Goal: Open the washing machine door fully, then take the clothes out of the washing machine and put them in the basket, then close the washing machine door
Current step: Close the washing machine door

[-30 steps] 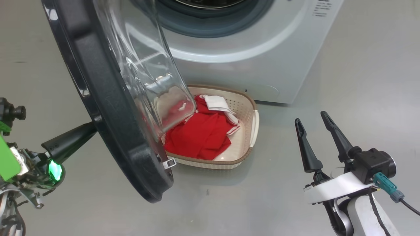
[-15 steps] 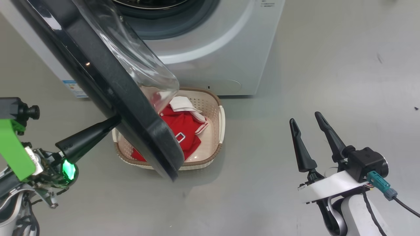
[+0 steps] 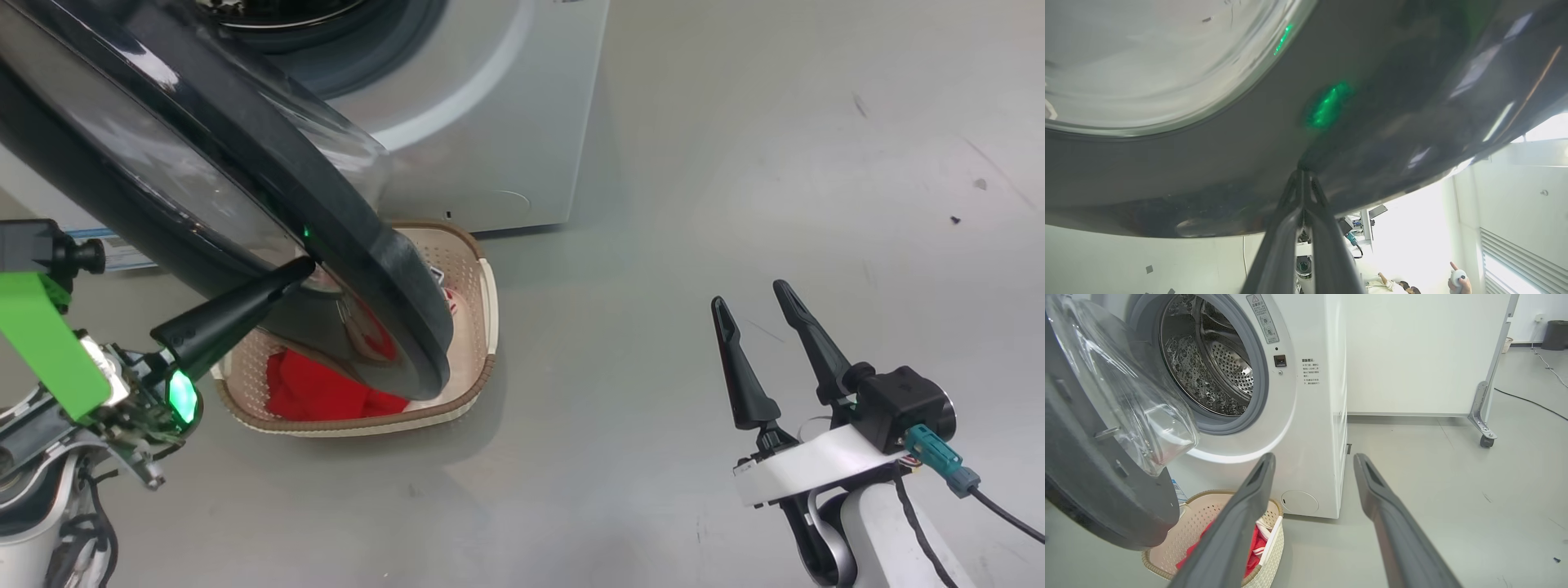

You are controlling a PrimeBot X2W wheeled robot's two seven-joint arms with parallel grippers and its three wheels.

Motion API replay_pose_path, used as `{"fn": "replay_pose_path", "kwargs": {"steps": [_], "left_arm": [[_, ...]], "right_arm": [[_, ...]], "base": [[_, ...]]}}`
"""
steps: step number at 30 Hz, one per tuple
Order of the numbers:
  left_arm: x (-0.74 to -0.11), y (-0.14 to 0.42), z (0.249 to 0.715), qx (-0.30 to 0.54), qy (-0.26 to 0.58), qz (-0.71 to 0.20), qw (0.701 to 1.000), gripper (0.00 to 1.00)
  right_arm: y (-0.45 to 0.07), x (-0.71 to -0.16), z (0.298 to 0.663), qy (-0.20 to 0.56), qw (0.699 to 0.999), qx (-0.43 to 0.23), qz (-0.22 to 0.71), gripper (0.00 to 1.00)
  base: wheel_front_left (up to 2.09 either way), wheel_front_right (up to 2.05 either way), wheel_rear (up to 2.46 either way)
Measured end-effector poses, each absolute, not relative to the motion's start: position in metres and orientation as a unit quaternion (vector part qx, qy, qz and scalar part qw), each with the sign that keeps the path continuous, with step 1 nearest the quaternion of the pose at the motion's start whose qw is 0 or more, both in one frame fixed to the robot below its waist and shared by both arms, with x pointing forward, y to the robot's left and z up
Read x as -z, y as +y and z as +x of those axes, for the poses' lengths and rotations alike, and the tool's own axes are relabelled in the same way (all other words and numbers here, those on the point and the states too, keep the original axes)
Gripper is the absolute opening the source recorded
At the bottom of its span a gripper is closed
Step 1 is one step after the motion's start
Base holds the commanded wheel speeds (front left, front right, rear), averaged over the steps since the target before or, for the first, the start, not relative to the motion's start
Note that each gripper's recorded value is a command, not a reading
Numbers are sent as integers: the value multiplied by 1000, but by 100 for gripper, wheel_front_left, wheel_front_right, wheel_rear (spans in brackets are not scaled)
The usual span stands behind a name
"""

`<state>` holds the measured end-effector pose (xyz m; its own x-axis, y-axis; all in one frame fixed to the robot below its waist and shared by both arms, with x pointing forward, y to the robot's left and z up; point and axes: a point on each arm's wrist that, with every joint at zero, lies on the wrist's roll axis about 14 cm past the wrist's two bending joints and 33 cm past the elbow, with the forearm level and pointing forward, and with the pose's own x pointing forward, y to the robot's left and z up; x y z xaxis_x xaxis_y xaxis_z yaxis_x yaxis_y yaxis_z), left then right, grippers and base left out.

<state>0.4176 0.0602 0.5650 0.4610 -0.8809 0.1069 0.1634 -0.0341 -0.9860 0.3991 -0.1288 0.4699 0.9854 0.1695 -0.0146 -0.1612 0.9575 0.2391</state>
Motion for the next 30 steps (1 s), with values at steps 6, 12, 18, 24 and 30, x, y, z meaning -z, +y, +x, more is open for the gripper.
{"fn": "replay_pose_path", "kwargs": {"steps": [6, 12, 18, 24, 30], "left_arm": [[-567, 47, 434, 423, 305, -593, 613, 0], [-568, 38, 458, 420, 302, -602, 608, 0], [-569, 29, 477, 423, 299, -603, 606, 0], [-566, 19, 503, 419, 295, -601, 614, 0], [-559, 10, 525, 411, 293, -608, 612, 0]], "right_arm": [[-141, -471, 400, 14, 991, -65, 120, 100], [-152, -470, 403, 13, 991, -47, 123, 100], [-161, -469, 407, 13, 992, -34, 122, 100], [-172, -465, 409, 16, 993, -18, 117, 100], [-183, -459, 407, 24, 993, -1, 115, 100]], "base": [[0, 0, 0], [0, 0, 0], [0, 0, 0], [0, 0, 0], [0, 0, 0]]}}
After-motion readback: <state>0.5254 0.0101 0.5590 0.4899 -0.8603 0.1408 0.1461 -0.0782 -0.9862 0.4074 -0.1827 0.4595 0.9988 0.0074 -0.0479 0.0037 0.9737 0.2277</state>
